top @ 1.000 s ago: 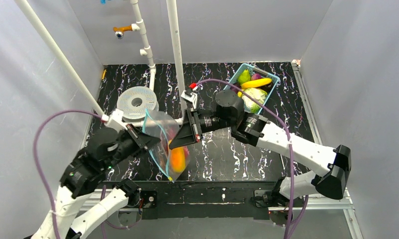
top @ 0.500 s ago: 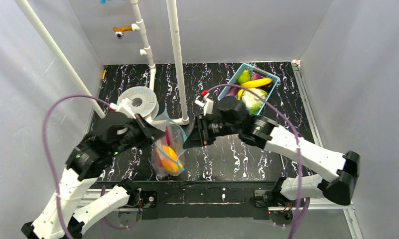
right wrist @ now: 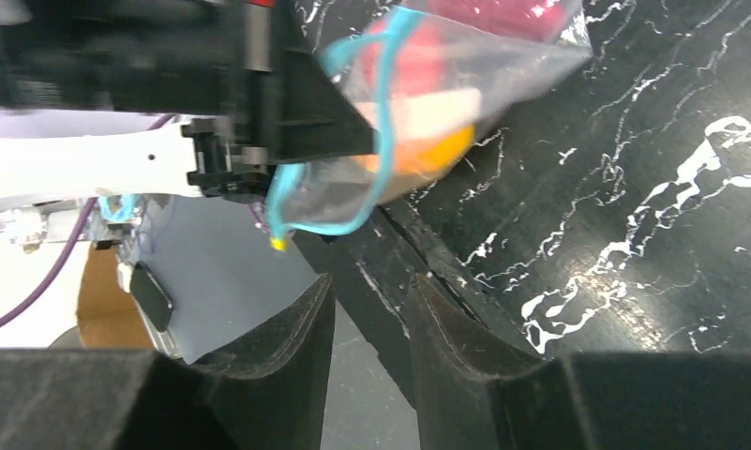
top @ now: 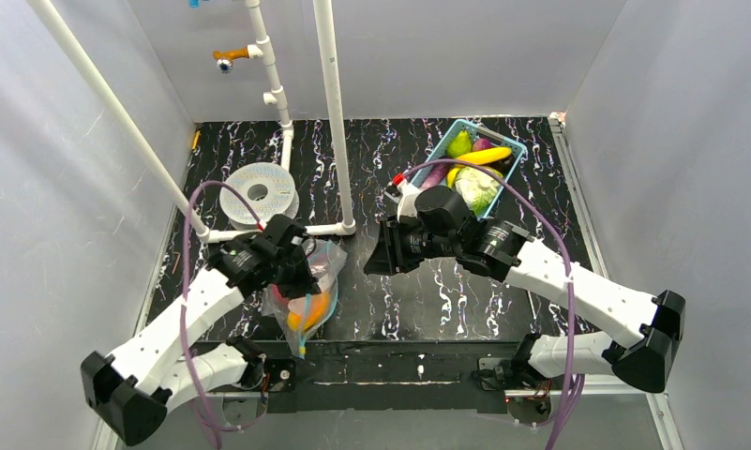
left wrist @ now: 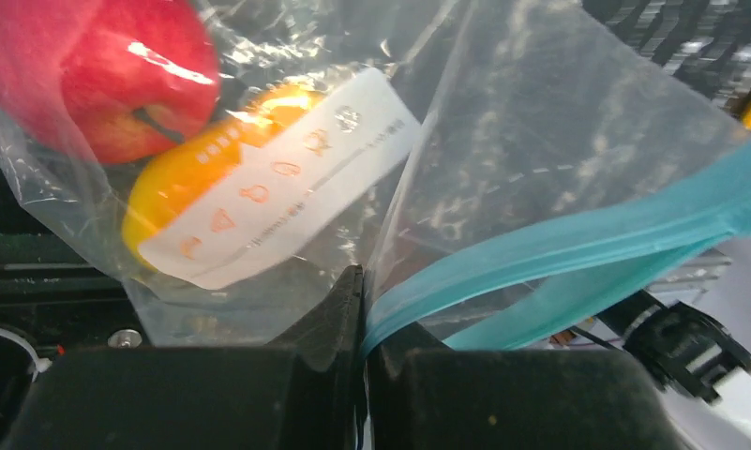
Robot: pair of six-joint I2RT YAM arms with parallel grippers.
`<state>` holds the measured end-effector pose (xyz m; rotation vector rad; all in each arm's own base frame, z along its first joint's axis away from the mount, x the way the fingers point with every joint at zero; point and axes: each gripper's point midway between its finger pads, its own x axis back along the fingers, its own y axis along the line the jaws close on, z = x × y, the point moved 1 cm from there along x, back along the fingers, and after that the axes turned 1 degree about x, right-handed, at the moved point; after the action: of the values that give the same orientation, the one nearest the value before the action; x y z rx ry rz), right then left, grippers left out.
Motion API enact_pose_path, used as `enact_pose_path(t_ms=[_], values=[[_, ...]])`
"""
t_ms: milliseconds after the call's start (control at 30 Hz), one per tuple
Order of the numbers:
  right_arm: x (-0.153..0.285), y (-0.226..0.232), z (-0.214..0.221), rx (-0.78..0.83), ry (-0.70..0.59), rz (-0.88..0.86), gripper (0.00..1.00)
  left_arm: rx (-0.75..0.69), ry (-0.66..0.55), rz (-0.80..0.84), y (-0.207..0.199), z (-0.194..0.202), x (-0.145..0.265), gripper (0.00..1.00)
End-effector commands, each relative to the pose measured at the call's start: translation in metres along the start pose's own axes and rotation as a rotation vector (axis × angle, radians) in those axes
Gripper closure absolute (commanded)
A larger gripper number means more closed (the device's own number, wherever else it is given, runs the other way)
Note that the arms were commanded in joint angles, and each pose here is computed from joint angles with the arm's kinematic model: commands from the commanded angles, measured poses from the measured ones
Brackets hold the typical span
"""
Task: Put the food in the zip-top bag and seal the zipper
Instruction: Adjust the zipper food storage bag at the center of the board, then pick up the fake vegetable from the bin.
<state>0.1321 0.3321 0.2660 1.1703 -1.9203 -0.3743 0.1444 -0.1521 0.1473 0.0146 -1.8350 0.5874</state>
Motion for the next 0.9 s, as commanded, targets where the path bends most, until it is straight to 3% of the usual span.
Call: enact_pose_path(t_ms=[0, 167, 533, 733, 867], values=[[-0.005, -0.017, -0.005, 0.037, -0.016, 0.059, 0.57, -0.15, -0.258, 0.246, -0.034, -0.036, 0.08, 1.0], [-0.009, -0.043, -0.016, 0.043, -0.041, 0.164, 0.53, -0.293, -0.377, 0.363, -0.052, -0.05, 0.099, 1.0], [0.023, -0.132, -0.06, -0.075, -0.157, 0.382, 0.32, -0.634, -0.394, 0.353, -0.075, -0.065, 0.073, 1.0], [0.032, -0.183, -0.084, -0.12, -0.175, 0.517, 0.26, -0.702, -0.411, 0.342, -0.063, -0.061, 0.048, 1.0], [0.035, -0.227, -0.098, -0.16, -0.18, 0.656, 0.27, -0.725, -0.464, 0.369, -0.058, -0.06, 0.059, 1.0]])
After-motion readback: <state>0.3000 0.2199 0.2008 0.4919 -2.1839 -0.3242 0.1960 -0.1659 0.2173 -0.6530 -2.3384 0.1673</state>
